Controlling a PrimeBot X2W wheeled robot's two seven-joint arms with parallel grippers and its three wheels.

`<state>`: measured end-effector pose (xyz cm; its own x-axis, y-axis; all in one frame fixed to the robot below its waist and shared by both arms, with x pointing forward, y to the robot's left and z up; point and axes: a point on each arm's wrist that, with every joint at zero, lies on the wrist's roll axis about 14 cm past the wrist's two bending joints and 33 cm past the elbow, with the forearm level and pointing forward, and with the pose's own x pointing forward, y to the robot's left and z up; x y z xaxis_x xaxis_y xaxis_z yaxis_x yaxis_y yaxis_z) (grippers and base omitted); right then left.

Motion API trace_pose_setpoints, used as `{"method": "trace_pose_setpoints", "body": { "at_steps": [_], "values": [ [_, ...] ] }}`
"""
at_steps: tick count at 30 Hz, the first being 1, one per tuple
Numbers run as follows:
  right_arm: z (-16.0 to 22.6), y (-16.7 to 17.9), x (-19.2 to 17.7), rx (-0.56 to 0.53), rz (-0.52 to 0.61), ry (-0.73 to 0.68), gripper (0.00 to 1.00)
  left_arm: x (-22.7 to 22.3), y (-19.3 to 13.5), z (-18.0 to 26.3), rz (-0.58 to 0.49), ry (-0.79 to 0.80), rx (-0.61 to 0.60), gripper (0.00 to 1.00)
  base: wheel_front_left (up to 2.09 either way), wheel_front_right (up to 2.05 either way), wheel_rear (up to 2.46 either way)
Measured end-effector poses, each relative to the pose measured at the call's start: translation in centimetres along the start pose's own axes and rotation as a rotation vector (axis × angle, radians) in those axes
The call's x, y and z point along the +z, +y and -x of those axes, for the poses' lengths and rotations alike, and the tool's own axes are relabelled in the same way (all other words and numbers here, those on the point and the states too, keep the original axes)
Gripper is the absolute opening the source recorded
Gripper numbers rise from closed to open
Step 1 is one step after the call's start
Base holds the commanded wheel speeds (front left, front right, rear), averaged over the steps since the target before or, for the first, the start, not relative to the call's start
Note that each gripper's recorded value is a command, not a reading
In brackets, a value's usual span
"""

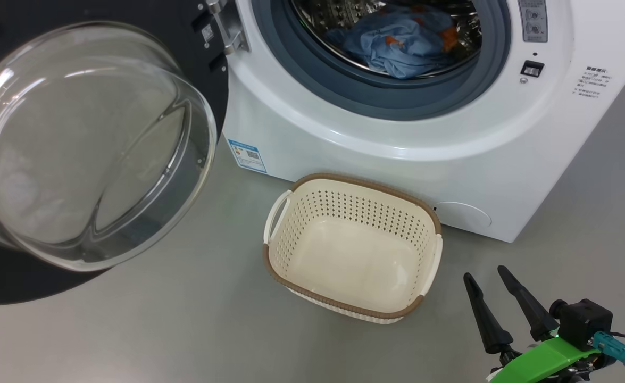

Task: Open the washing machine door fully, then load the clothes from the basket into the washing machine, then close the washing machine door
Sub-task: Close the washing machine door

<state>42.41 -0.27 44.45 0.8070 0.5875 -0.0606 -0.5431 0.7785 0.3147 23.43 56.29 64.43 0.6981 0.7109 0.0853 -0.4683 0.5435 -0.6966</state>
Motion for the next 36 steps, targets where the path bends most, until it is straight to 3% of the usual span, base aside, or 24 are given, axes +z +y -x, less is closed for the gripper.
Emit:
{"method": "trace_pose_setpoints", "body": {
  "at_steps": [4,10,16,29,36],
  "values": [
    [0.1,-0.1,-0.3,0.0,-0.002,0.009,1.0,-2.8,1.8,-0.2,0.046,0.182,0.069,0.0,0.0,0.0,0.0],
    [0.1,-0.4,-0.2,-0.002,0.005,0.008,1.0,-6.0,2.0,0.1,0.111,0.373,0.087,0.0,0.0,0.0,0.0],
    [0.3,-0.5,-0.2,-0.006,0.006,0.009,1.0,-7.9,1.9,0.7,0.172,0.485,0.085,0.0,0.0,0.0,0.0],
    [0.2,-0.3,0.3,-0.004,0.014,-0.004,1.0,-9.8,0.1,3.1,0.129,0.699,-0.003,0.0,0.0,0.0,0.0],
    [0.3,0.3,1.1,0.001,0.019,-0.024,1.0,-11.5,-2.2,5.7,0.081,0.852,-0.114,0.0,0.0,0.0,0.0]
  ]
}}
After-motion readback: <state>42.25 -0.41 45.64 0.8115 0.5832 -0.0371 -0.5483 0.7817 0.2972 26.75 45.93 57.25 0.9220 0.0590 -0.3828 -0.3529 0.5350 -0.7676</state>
